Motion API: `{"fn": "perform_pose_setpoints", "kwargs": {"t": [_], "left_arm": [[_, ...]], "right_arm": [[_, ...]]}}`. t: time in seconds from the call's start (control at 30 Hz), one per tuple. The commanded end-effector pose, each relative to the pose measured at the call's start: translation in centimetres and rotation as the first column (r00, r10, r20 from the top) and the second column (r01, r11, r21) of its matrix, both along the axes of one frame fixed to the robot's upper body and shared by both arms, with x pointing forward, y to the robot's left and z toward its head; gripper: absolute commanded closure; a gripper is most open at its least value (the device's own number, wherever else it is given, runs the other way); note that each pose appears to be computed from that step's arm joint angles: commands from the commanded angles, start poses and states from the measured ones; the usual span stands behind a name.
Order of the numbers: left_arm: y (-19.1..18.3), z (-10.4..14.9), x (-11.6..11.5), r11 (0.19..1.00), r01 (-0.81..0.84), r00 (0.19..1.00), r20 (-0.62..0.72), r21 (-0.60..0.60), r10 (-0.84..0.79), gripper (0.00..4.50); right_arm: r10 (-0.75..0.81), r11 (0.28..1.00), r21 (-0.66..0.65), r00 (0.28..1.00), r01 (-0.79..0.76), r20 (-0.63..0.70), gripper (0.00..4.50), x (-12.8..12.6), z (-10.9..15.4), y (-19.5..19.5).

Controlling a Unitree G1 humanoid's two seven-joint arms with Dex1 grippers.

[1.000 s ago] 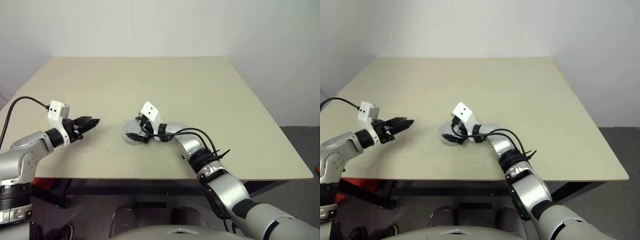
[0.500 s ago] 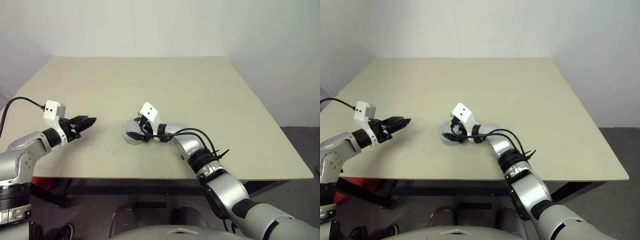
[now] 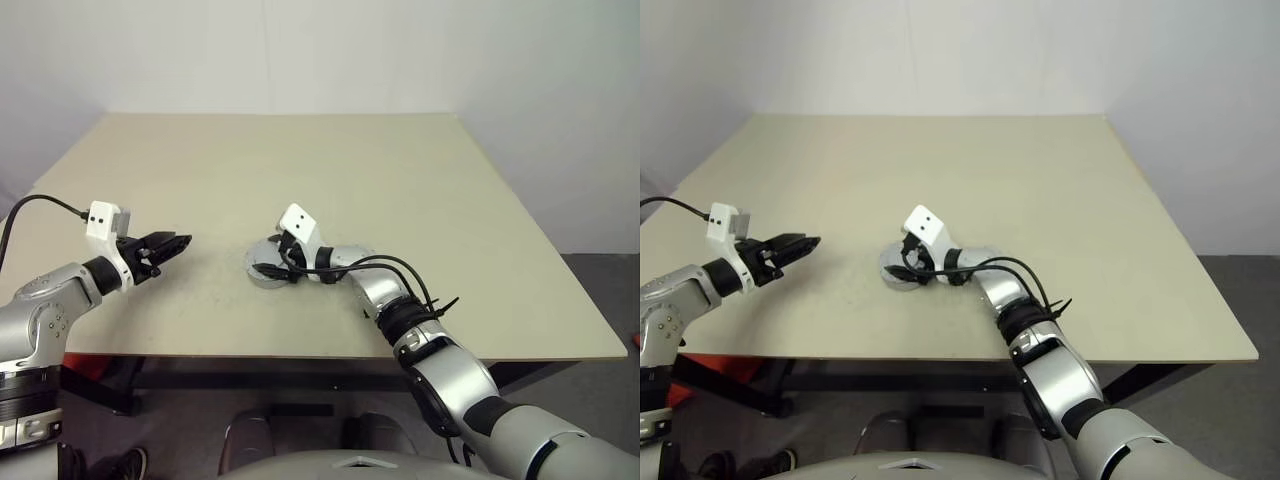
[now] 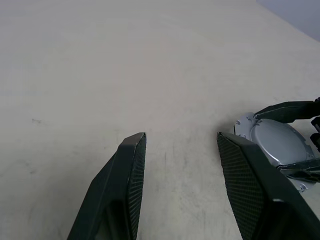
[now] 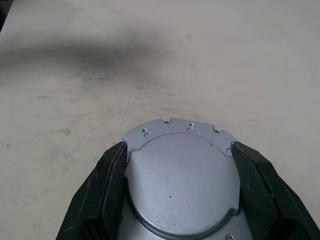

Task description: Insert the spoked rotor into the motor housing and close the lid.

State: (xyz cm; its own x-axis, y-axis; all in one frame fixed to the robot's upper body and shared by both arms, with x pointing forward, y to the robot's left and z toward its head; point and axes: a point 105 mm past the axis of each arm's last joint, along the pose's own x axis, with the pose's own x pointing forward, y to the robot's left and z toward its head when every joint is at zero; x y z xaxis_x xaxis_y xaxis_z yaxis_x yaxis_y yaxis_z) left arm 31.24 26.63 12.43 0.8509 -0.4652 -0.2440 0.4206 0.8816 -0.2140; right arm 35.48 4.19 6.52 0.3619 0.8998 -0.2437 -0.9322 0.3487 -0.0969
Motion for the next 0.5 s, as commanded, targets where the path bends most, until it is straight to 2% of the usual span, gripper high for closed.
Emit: {"fn": "perform_pose_setpoints", "kwargs": {"t": [0.03,0.5], "left_arm": [[0.4,1.4,0.0,1.0,-0.01,0.999,0.049,0.0,0.01,2.1],[0.2,1.2,0.0,1.0,-0.005,0.999,0.045,-0.001,0.006,2.1]], "right_arm": [[-0.05,0.996,-0.076,0.999,0.05,0.003,1.28,1.0,-0.9,-1.6],[-0.054,0.985,-0.168,0.998,0.048,-0.032,1.28,1.0,-2.5,-3.9]]}}
